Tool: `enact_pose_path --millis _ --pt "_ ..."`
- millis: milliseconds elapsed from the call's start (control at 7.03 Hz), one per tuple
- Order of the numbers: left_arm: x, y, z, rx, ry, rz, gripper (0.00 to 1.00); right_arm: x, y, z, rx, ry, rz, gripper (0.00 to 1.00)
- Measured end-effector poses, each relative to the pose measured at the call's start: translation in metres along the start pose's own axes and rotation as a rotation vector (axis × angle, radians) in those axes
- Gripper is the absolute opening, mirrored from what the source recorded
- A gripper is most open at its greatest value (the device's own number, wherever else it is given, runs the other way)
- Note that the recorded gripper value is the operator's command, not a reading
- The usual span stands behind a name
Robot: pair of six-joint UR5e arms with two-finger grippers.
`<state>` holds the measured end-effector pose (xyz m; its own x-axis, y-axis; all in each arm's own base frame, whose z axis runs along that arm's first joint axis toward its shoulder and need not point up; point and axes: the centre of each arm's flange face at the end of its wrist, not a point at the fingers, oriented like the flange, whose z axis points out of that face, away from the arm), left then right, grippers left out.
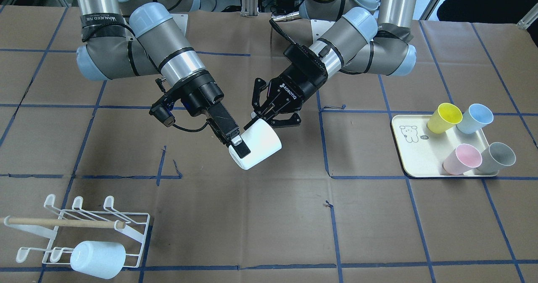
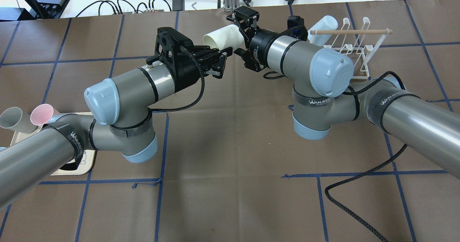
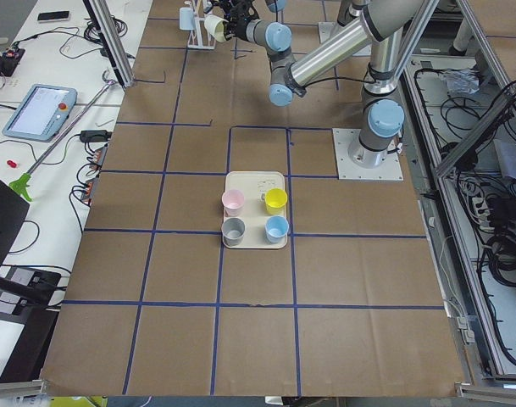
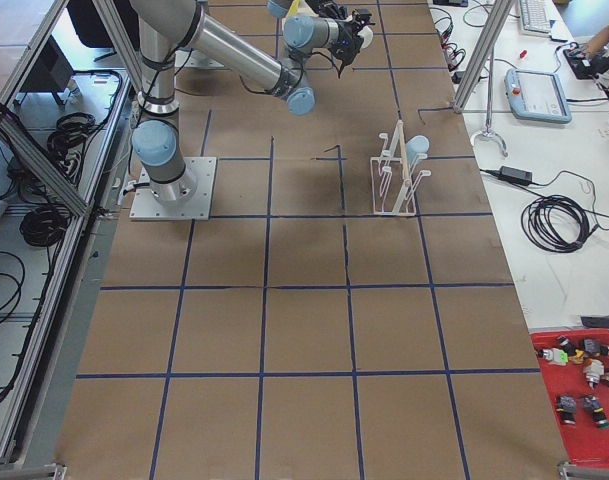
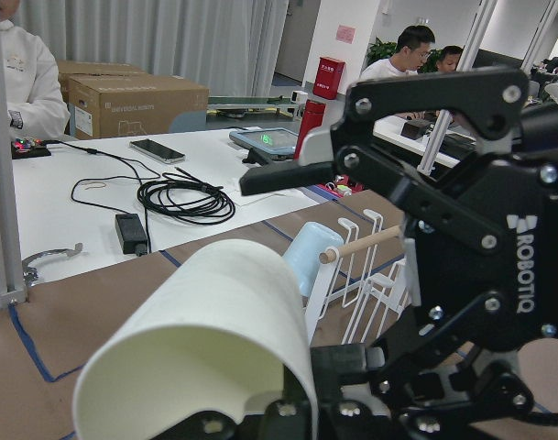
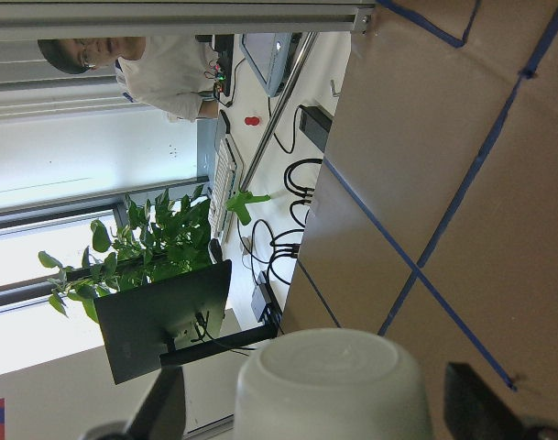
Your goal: Transfer IKEA cup to right arm and place on rack
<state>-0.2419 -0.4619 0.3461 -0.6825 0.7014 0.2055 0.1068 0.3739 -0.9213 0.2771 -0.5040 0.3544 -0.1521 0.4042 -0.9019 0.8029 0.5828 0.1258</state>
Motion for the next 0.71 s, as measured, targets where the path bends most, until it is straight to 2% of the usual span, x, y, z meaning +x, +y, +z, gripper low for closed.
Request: enact_pose_path --millis 569,712 --pt "0.0002 -0.0004 0.0 0.001 -0.001 0.0 0.04 -0.0016 0.0038 0.0074 -0.011 0.0 -0.007 0.64" --pt "0.0002 -0.0005 -0.0001 0.001 -0.001 -0.001 0.06 -0.0019 0.0041 0.0075 -0.012 -0.001 -0.008 0.49"
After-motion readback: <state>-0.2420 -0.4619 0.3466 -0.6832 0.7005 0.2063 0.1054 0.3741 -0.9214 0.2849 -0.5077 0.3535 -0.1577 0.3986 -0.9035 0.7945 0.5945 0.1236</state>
